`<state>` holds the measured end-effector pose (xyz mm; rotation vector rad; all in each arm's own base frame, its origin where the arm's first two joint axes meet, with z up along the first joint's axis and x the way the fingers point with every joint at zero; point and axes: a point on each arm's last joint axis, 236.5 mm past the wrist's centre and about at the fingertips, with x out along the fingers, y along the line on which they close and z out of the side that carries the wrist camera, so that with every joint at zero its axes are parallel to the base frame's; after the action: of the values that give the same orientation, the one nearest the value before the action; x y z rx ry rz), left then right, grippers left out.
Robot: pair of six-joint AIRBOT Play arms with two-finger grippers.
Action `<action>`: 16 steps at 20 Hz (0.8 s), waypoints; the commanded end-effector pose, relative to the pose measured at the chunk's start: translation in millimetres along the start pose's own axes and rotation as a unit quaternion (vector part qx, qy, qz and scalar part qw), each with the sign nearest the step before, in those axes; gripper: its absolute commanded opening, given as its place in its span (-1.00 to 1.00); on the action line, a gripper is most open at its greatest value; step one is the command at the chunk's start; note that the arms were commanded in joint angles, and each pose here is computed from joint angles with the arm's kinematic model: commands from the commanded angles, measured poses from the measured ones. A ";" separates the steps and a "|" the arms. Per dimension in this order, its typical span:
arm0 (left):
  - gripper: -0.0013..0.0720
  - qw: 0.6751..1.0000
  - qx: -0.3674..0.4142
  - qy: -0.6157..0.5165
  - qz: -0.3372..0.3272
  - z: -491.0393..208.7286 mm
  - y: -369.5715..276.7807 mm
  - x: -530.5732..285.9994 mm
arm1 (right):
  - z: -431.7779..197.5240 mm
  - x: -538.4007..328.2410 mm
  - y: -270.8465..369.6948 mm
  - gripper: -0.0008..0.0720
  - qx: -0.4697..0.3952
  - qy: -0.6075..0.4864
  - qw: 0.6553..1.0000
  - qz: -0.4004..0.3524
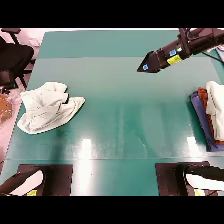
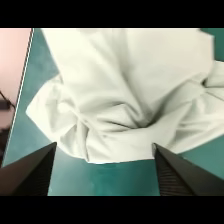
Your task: Fold the shirts.
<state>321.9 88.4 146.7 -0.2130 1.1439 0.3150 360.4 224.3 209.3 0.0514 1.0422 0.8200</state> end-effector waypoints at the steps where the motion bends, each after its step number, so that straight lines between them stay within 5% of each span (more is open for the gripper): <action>1: 0.96 0.990 -0.131 0.017 -0.050 -14.7 34.1 55.3 | -16.8 15.2 -8.6 0.09 0.021 0.028 0.999 0.004; 7: 0.96 0.959 -0.234 0.029 -0.156 -2.1 39.1 133.0 | -31.6 45.9 6.0 0.09 0.015 0.052 0.998 0.020; 16: 0.96 0.961 -0.246 0.027 -0.123 4.7 65.2 221.7 | -28.7 48.4 10.9 0.09 0.014 0.047 0.999 0.022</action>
<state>378.7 169.8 -36.9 -0.8201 1.0791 0.3598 343.4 251.6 162.3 0.0555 1.1444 0.8565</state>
